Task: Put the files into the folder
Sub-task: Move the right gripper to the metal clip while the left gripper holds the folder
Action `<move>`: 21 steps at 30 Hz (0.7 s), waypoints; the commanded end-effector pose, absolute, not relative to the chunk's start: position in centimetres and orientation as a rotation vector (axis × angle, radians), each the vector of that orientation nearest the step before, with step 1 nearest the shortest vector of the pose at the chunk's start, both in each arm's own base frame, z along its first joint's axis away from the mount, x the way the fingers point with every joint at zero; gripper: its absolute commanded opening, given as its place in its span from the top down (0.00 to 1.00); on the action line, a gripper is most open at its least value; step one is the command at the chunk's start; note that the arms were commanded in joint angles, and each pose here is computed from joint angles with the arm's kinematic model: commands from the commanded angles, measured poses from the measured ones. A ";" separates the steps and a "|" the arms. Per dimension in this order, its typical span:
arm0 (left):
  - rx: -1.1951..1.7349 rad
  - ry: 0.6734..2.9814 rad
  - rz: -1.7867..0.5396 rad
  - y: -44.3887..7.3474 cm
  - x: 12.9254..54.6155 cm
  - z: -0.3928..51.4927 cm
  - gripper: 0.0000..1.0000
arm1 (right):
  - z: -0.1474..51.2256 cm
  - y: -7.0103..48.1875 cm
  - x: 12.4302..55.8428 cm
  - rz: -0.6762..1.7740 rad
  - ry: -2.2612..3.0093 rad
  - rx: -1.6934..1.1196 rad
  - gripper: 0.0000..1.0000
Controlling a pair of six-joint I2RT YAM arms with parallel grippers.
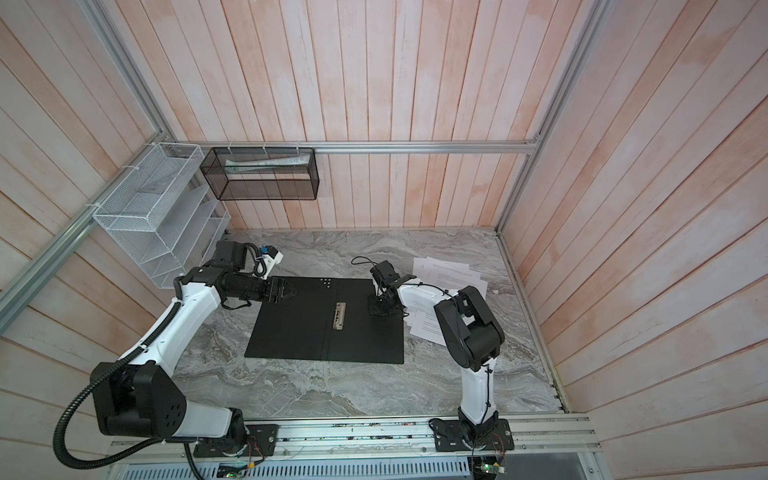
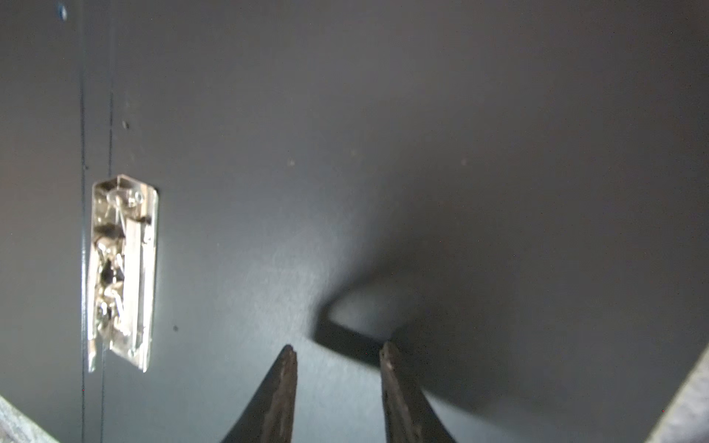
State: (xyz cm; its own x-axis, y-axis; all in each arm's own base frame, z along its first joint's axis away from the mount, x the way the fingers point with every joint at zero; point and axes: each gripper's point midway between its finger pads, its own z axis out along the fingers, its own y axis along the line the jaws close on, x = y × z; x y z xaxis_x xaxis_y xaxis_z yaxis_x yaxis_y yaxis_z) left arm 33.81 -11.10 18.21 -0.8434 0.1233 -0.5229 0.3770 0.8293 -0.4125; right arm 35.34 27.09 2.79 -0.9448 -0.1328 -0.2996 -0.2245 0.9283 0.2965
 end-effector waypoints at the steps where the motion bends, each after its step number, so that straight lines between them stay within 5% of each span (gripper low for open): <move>1: 0.304 2.486 -0.870 -12.7 34.5 17.8 0.36 | 2.0 26.2 34.7 0.391 2.872 -0.306 0.63; 5: 0.521 2.351 -1.482 -17.3 31.2 19.2 0.36 | 5.4 28.7 34.0 0.548 2.810 -0.334 0.63; 9: 0.416 2.254 -1.831 -17.6 32.1 17.5 0.36 | 7.8 30.4 32.9 0.638 2.775 -0.329 0.63; 15: 0.336 2.213 -1.933 -16.2 33.3 15.0 0.39 | 10.2 32.8 30.8 0.741 2.748 -0.337 0.63; 21: 0.291 2.359 -1.748 -15.2 33.3 10.2 0.45 | 10.5 34.2 29.1 0.766 2.765 -0.295 0.65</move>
State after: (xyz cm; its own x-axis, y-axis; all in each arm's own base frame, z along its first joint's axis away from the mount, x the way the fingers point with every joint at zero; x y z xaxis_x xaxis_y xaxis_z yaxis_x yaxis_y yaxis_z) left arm 32.97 -15.61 11.35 -0.9716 0.0604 -0.2287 0.2365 0.2282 -0.9445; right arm 29.93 33.55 9.70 -0.9333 -0.1593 -0.3217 -0.2980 0.8434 0.4470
